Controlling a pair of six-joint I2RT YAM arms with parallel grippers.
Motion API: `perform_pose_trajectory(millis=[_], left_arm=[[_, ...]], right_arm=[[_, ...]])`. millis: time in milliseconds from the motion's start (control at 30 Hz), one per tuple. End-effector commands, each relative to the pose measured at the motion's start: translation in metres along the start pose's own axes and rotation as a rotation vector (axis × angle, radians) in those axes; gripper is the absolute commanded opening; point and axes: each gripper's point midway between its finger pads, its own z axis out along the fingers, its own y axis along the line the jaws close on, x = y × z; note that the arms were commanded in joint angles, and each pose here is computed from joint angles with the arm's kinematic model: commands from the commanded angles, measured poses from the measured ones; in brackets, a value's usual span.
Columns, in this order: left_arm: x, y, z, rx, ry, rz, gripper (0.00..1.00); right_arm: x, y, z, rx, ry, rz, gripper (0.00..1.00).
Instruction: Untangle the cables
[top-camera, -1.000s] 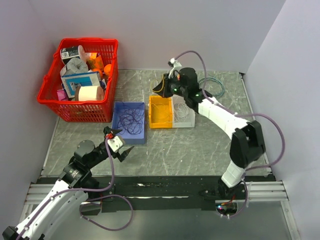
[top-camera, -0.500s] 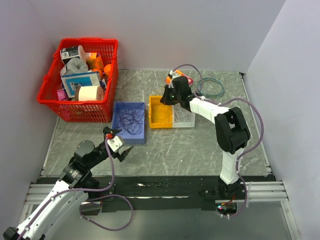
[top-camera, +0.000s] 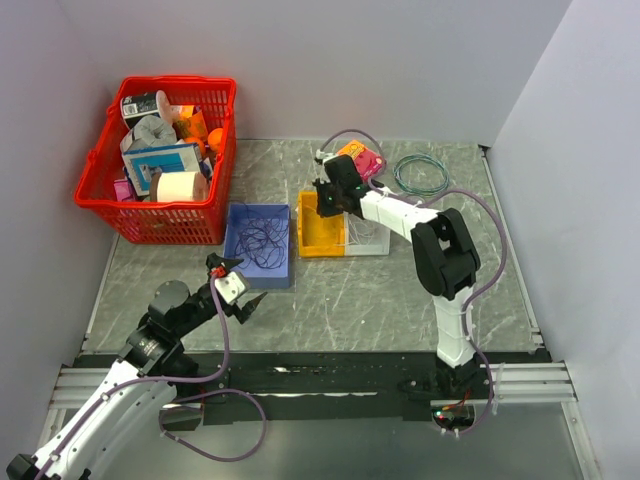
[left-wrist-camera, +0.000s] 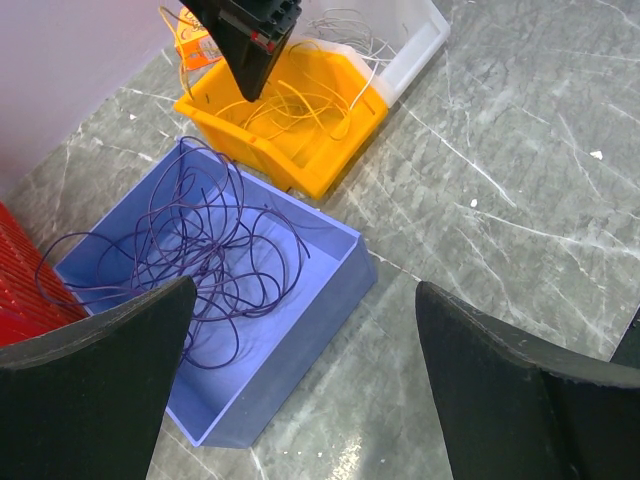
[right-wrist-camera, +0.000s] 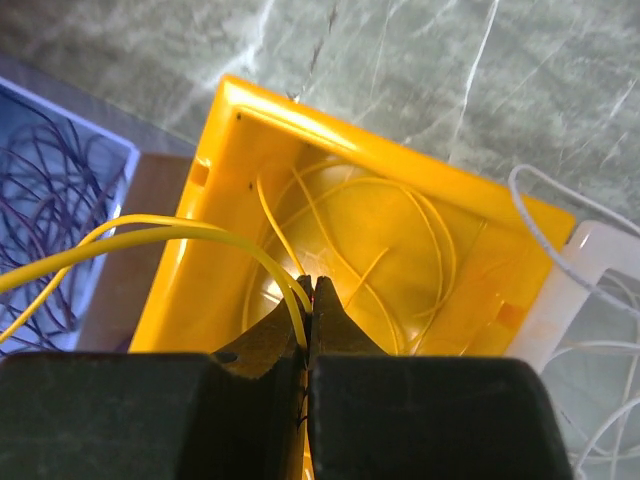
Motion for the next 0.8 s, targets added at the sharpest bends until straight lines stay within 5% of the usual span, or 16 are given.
perform_pose_trajectory(millis=[0,67,100,200,767], left_arm=[[-0.009,0.004,0.000,-0.015,-0.037,0.014,0.98],[-0.009,0.005,0.000,-0.017,-0.038,0.015,0.98],[-0.010,0.004,0.000,-0.015,-0.039,0.014,0.98],[-0.010,0.004,0.000,-0.015,-0.039,0.014,0.98],[-0.009,0.003,0.000,-0.008,-0.036,0.017,0.98]], right_arm=[[-0.013,-0.006,-0.001,0.039,0.007,-0.050,0.05],[-0.014,-0.006,-0.001,0.036,0.017,-0.054,0.20],[-0.011,-0.007,-0.001,0.035,0.024,-0.056,0.41],[-0.015,-0.002,-0.012,0.012,-0.018,-0.075,0.59],[-0.064,0.042,-0.088,-0.135,-0.204,-0.187,0.75]])
